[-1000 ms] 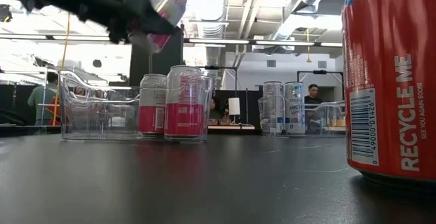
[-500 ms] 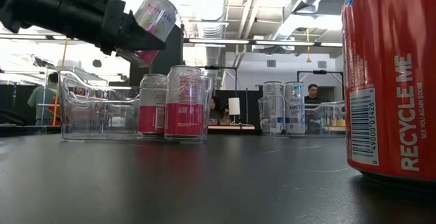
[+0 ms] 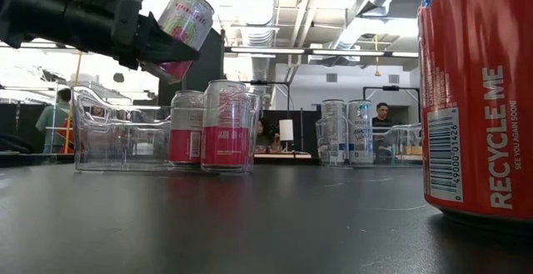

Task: Sort soda cans
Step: Put the pink-white soda can into the bottom transparent bin

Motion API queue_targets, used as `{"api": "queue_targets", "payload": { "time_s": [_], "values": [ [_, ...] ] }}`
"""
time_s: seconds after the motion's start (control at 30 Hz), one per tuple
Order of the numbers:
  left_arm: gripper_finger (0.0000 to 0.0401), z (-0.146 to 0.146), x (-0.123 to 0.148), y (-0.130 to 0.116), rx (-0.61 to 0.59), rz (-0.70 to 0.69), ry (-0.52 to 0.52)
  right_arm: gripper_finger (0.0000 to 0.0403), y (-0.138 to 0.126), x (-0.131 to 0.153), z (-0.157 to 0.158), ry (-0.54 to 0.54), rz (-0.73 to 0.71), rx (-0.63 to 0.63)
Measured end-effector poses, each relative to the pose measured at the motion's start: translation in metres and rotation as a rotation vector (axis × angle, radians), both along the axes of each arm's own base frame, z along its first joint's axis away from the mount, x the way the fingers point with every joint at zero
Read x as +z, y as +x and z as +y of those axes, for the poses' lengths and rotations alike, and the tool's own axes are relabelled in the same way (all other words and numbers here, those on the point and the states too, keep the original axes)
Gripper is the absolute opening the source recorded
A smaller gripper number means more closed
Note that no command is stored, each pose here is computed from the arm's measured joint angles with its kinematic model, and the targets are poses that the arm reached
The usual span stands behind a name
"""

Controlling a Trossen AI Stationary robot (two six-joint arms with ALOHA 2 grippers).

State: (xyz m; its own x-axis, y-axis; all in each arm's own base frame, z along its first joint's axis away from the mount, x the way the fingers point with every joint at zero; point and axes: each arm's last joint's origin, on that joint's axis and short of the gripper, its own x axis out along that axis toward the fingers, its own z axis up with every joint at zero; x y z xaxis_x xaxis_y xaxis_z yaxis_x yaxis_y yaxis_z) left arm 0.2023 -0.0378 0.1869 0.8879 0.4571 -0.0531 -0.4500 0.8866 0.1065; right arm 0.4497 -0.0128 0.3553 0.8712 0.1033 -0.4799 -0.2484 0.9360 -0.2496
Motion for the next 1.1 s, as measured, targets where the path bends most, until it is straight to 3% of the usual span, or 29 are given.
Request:
{"api": "queue_targets", "payload": {
  "time_s": [0.33, 1.1],
  "values": [
    [0.0277, 0.0, -0.005, 0.0, -0.021, 0.034, -0.008, 0.0001, 0.014, -0.027, 0.0, 0.045, 0.068, -0.008],
    [0.0277, 0.004, -0.005, 0.002, -0.004, -0.004, -0.054, 0.0, 0.016, -0.037, 0.004, 0.08, 0.065, -0.01]
  ]
}}
